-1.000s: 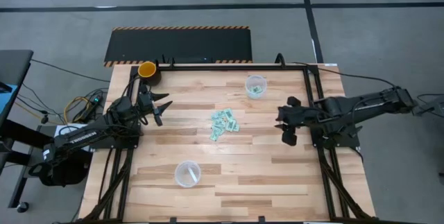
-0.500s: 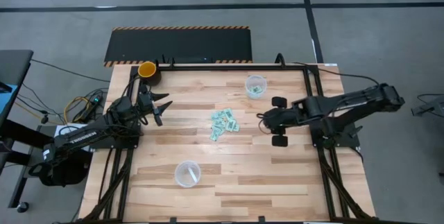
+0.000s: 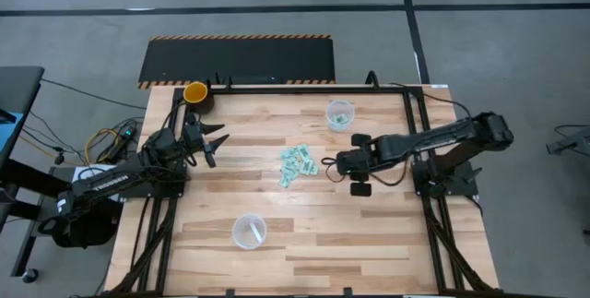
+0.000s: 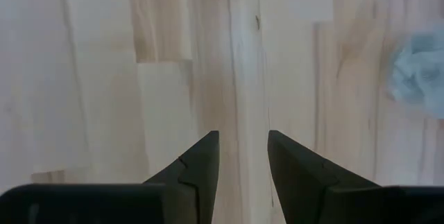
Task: Pick and place Stevia / Truvia into bins
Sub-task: Put the stevia packet into the top container
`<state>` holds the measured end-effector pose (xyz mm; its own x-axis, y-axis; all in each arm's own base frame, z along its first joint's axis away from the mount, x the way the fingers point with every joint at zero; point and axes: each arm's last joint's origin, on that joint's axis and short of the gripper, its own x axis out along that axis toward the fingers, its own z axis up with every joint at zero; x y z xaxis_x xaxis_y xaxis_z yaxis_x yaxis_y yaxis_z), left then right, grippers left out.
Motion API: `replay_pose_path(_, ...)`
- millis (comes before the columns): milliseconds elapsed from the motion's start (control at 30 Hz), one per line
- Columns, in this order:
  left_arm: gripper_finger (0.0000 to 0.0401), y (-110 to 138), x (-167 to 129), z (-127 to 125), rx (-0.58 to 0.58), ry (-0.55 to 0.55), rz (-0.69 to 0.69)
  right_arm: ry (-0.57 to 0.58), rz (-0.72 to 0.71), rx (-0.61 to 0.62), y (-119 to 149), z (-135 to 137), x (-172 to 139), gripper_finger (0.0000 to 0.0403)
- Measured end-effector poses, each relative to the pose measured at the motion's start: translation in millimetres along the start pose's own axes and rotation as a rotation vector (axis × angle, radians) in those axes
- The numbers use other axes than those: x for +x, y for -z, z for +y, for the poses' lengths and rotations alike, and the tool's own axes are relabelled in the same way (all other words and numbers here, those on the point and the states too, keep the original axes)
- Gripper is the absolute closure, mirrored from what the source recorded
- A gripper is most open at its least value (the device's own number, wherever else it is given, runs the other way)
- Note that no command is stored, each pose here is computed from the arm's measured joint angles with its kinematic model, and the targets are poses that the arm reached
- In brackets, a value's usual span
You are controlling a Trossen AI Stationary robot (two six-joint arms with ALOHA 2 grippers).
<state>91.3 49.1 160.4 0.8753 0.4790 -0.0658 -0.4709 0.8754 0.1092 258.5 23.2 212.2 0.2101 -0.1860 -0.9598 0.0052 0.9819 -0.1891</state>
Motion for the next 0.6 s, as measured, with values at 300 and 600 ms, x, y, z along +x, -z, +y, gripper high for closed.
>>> replay_pose_path(300, 0.0238, 0.0, 0.0, 0.0, 0.000, 0.000, 0.000, 0.007, 0.126, -0.031, -8.8, 8.3, 41.3, 0.0287)
replay_pose_path(600, 0.0238, -0.1, 0.0, 0.0, 0.000, 0.000, -0.001, 0.012, 0.208, -0.050, -9.0, 13.0, 63.2, 0.0287)
